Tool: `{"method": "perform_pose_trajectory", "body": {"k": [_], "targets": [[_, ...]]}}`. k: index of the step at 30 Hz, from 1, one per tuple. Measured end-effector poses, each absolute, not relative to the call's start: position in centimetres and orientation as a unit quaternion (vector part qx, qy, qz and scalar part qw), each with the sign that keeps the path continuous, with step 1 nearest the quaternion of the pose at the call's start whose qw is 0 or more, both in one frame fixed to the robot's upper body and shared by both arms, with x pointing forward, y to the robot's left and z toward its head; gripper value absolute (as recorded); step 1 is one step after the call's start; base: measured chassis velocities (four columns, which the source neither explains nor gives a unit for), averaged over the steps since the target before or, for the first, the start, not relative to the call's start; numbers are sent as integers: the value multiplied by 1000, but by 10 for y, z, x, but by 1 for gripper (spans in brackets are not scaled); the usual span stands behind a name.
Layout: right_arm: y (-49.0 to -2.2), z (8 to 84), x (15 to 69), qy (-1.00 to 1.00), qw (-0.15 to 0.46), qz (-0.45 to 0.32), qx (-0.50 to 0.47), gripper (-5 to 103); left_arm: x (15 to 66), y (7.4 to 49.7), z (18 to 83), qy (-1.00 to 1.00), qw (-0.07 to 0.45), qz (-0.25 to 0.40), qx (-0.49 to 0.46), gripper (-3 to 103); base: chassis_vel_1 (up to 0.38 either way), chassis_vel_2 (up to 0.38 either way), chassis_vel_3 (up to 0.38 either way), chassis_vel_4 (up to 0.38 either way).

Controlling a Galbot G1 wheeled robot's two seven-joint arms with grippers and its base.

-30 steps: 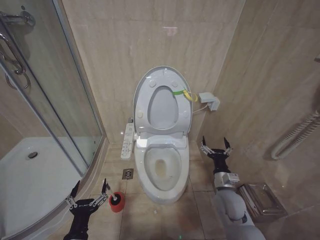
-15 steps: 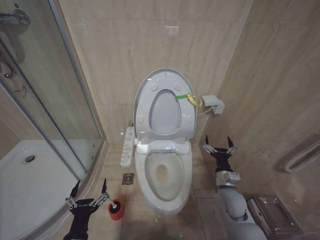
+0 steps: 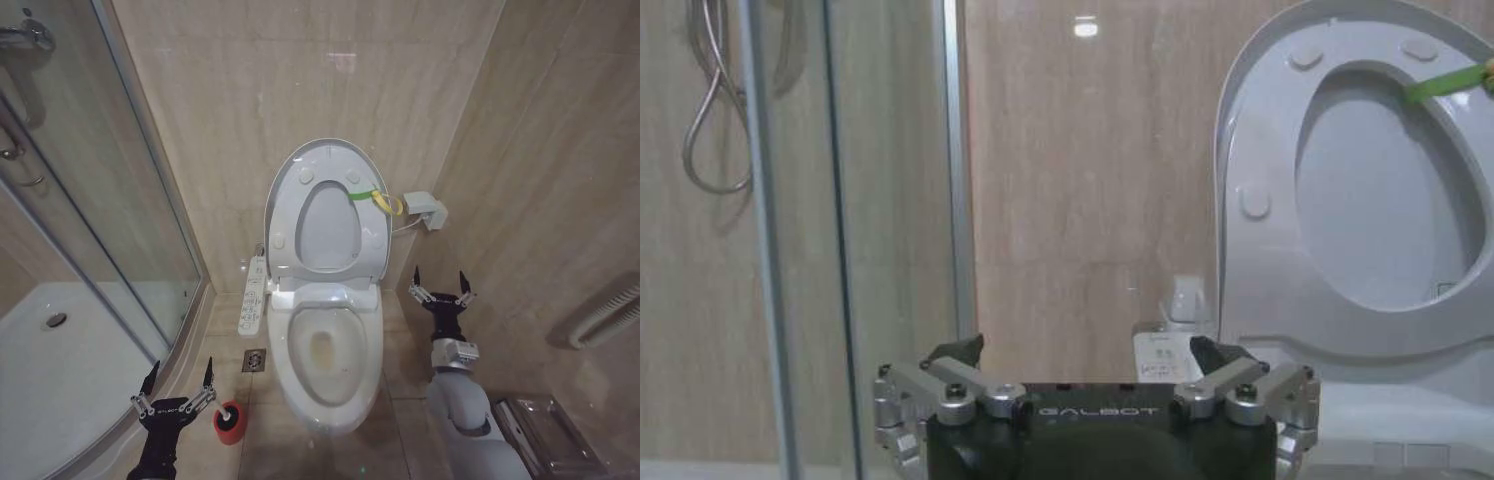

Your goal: Open the toilet lid, clean the toilet bowl with a toilet brush, close the toilet lid, and flush.

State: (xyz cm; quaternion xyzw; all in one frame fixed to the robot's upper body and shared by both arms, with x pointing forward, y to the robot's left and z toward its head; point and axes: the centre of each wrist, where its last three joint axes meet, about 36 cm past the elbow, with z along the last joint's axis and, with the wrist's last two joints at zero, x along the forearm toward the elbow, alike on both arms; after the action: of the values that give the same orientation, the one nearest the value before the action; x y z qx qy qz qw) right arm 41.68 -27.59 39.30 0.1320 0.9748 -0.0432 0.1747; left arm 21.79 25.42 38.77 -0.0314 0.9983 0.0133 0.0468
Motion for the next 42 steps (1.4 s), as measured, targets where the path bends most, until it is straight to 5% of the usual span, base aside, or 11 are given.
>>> {"method": "perform_pose_trajectory", "body": {"k": [42], "targets": [[-301, 447, 614, 962, 231, -52, 139, 100, 218, 254, 388, 998, 47, 13, -31, 100, -2, 0, 1, -1]]}}
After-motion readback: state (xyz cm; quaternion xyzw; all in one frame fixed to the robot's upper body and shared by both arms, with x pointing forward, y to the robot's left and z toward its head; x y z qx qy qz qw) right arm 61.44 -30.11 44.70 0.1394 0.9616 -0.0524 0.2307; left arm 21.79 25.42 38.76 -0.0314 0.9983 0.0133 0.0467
